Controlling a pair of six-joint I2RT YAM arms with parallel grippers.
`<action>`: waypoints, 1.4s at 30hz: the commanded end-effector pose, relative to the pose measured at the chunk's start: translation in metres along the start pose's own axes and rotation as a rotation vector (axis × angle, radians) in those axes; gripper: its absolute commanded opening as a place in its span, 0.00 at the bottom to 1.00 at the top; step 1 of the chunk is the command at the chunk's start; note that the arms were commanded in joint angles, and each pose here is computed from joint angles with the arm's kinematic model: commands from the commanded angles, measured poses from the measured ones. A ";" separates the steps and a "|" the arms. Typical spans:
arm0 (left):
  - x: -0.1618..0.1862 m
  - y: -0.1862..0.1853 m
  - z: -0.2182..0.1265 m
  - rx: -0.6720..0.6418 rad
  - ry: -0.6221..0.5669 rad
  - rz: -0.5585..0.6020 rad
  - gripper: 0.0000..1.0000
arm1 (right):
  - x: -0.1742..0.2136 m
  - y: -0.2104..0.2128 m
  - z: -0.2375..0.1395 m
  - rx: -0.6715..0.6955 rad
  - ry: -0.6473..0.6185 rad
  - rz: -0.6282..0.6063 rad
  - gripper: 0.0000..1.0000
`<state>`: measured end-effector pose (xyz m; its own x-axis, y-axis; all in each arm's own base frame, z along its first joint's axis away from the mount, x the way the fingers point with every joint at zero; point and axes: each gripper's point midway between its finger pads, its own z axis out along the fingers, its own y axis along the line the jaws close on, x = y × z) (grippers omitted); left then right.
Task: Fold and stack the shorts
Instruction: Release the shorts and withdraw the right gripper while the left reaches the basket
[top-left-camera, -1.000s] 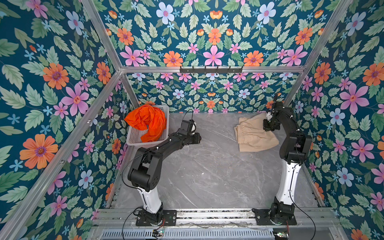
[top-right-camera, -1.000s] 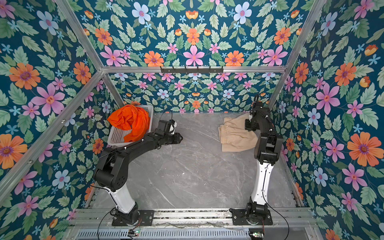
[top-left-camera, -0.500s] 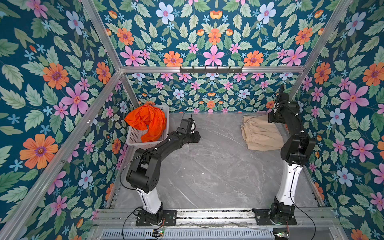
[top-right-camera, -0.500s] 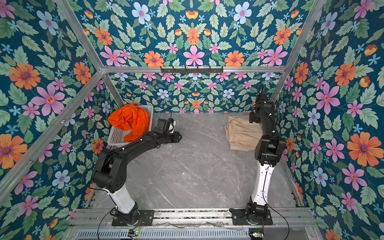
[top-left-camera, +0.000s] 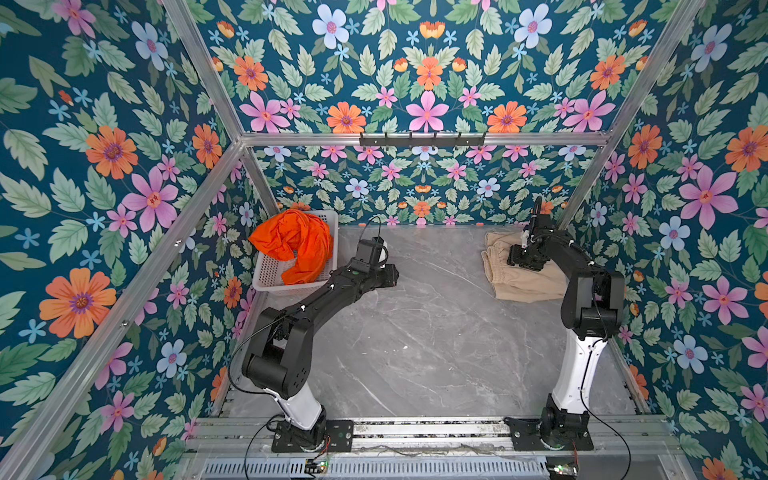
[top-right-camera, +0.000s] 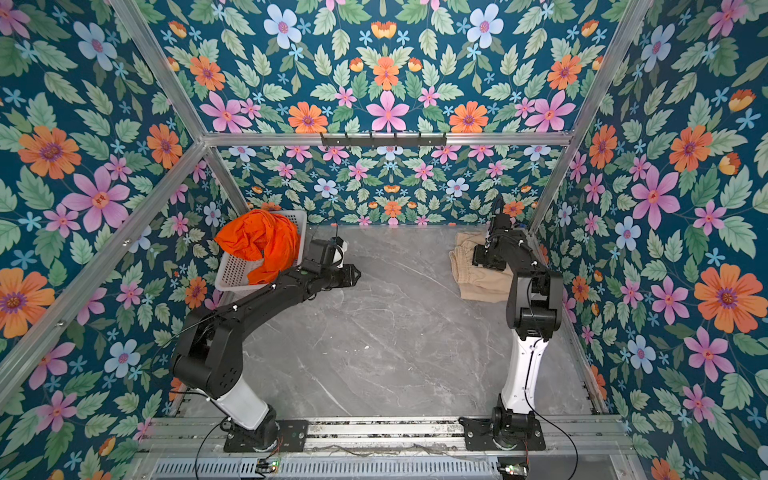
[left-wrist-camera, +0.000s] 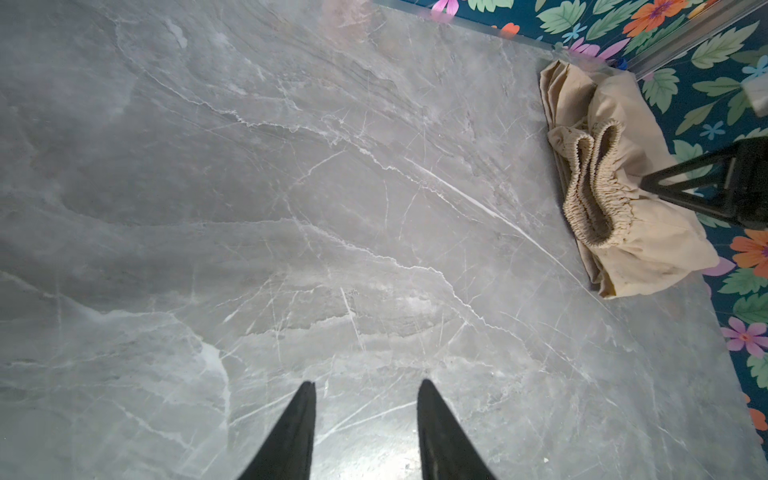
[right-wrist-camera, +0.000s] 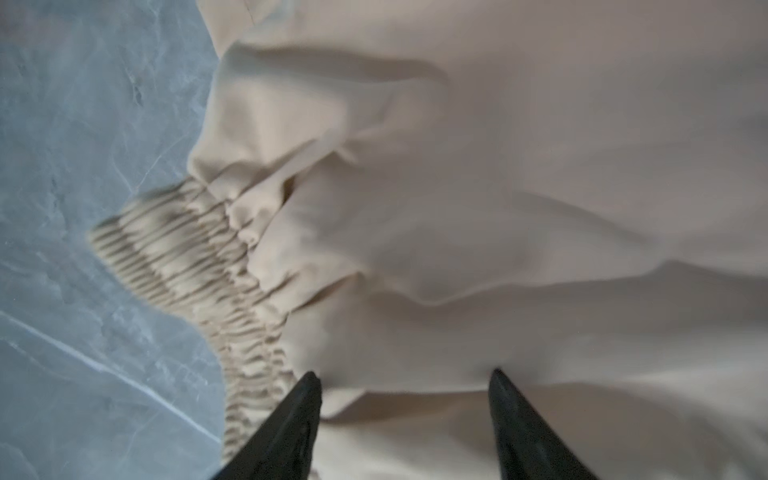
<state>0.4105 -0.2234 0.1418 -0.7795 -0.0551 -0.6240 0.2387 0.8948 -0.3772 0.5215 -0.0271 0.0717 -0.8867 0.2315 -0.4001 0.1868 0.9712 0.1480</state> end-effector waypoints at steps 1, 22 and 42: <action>-0.004 0.001 -0.001 -0.005 -0.019 0.000 0.43 | 0.000 -0.006 0.016 0.026 0.039 0.018 0.65; -0.020 -0.001 -0.018 -0.001 -0.057 0.009 0.43 | -0.021 -0.024 -0.004 0.036 0.031 -0.008 0.65; -0.084 0.160 -0.155 -0.345 -0.175 -0.148 0.71 | 0.074 0.183 -0.142 -0.272 -0.200 -0.327 0.66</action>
<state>0.4286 -0.0306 0.2509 -0.6355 -0.2598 -0.7271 -0.0644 0.9563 -0.2854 0.4347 0.1334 0.1982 -0.7973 -0.0505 -0.6015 -0.1952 0.9645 0.1779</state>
